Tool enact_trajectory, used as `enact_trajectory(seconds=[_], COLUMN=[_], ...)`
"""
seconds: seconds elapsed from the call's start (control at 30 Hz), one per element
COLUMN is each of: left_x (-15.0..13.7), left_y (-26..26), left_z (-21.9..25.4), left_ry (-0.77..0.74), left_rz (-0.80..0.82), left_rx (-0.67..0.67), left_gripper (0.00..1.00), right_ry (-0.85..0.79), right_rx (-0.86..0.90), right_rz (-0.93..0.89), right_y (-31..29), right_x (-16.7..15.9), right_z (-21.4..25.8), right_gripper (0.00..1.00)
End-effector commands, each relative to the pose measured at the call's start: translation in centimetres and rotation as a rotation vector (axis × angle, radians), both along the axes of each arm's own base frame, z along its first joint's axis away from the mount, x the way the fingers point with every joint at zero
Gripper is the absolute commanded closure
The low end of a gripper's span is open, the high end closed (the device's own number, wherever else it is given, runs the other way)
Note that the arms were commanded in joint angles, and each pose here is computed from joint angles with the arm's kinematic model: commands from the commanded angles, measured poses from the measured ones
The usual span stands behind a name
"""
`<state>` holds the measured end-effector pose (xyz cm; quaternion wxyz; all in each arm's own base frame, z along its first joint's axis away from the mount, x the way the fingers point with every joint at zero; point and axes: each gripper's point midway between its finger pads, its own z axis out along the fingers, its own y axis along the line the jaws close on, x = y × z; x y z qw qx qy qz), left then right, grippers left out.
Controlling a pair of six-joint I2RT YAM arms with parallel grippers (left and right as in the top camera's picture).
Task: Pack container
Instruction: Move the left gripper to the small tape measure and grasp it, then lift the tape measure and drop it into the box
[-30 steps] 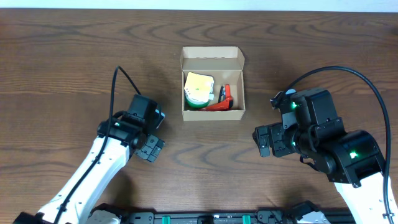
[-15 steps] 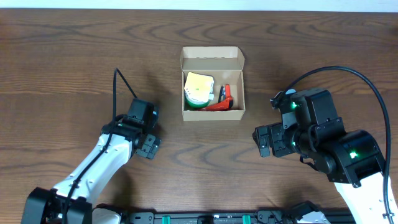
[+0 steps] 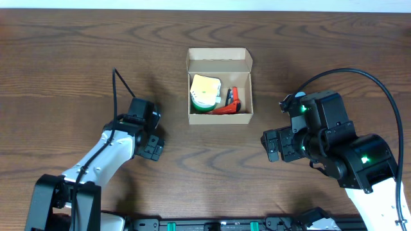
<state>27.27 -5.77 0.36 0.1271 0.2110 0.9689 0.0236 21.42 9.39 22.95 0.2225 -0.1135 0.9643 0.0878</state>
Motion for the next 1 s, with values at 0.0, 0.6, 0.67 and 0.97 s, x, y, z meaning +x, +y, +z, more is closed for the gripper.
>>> enact_trajectory(seconds=[0.0,0.6,0.67,0.97], left_x=[-1.1,-1.3,-1.3,2.7], left_y=[-0.6,-1.3,-1.3,-2.3], left_z=[-1.4,-1.5,-1.5,1.8], left_ry=[0.066,0.078,0.077,-0.033], left_rz=[-0.009,-0.060,-0.060,-0.034], left_rx=[-0.047,-0.077,-0.078,-0.110], left_gripper=[0.08,0.53,0.54,0.64], right_ry=[-0.002,-0.002,-0.002,-0.002], right_rx=[-0.001,-0.001,-0.001,-0.001], right_rz=[0.018,0.018,0.018,0.018], right_y=[0.2,0.2,0.2,0.2], right_x=[-0.1,-0.1,-0.1,-0.1], right_z=[0.0,0.0,0.0,0.0], right_gripper=[0.01,0.01,0.01,0.01])
